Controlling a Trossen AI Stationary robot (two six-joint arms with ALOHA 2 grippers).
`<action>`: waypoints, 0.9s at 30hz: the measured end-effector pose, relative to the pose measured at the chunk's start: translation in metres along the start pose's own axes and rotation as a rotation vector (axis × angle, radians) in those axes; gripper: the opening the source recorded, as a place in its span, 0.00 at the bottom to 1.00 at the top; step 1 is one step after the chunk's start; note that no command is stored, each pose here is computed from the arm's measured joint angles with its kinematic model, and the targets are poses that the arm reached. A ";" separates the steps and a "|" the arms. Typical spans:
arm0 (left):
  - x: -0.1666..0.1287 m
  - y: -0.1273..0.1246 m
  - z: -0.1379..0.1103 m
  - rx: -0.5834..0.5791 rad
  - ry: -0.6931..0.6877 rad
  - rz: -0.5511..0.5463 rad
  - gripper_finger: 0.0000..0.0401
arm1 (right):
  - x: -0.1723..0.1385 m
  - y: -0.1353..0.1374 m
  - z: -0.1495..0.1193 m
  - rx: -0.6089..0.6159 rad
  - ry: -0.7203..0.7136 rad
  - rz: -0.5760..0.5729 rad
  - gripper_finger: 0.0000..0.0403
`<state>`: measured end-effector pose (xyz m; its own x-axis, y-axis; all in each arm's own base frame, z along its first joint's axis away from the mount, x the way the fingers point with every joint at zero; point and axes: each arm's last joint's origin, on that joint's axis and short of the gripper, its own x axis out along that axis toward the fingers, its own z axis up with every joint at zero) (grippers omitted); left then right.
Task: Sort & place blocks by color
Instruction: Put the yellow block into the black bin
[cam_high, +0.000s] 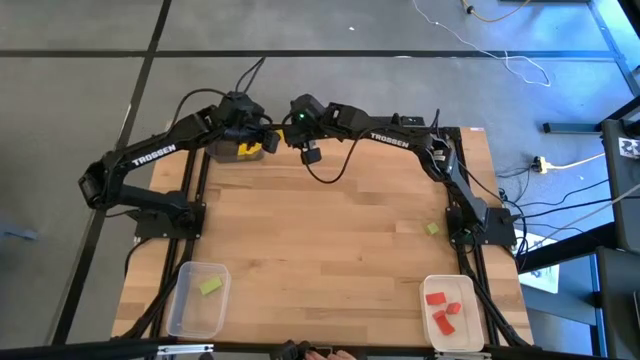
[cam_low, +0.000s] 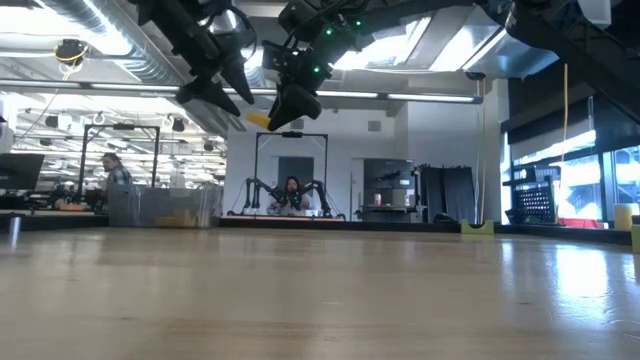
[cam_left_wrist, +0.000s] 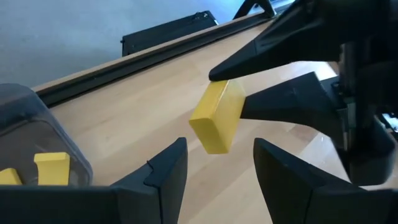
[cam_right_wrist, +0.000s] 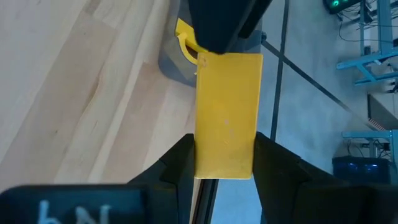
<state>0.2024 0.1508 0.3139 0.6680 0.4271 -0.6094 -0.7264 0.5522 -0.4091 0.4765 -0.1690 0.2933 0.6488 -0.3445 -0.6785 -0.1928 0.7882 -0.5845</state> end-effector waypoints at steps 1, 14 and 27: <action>0.000 0.000 0.000 0.001 0.000 0.001 0.43 | 0.000 0.000 0.000 0.000 0.000 0.000 0.31; 0.004 0.011 0.006 -0.006 0.006 -0.004 0.43 | -0.002 0.007 0.011 -0.015 -0.034 -0.008 0.31; 0.004 0.008 0.008 -0.005 0.016 -0.102 0.43 | -0.003 0.010 0.021 -0.028 -0.077 -0.034 0.31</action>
<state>0.2005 0.1625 0.3139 0.7360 0.3575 -0.5749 -0.6554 0.5889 -0.4729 0.4878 -0.1494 0.2990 0.7100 -0.3300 -0.6221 -0.1891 0.7616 -0.6198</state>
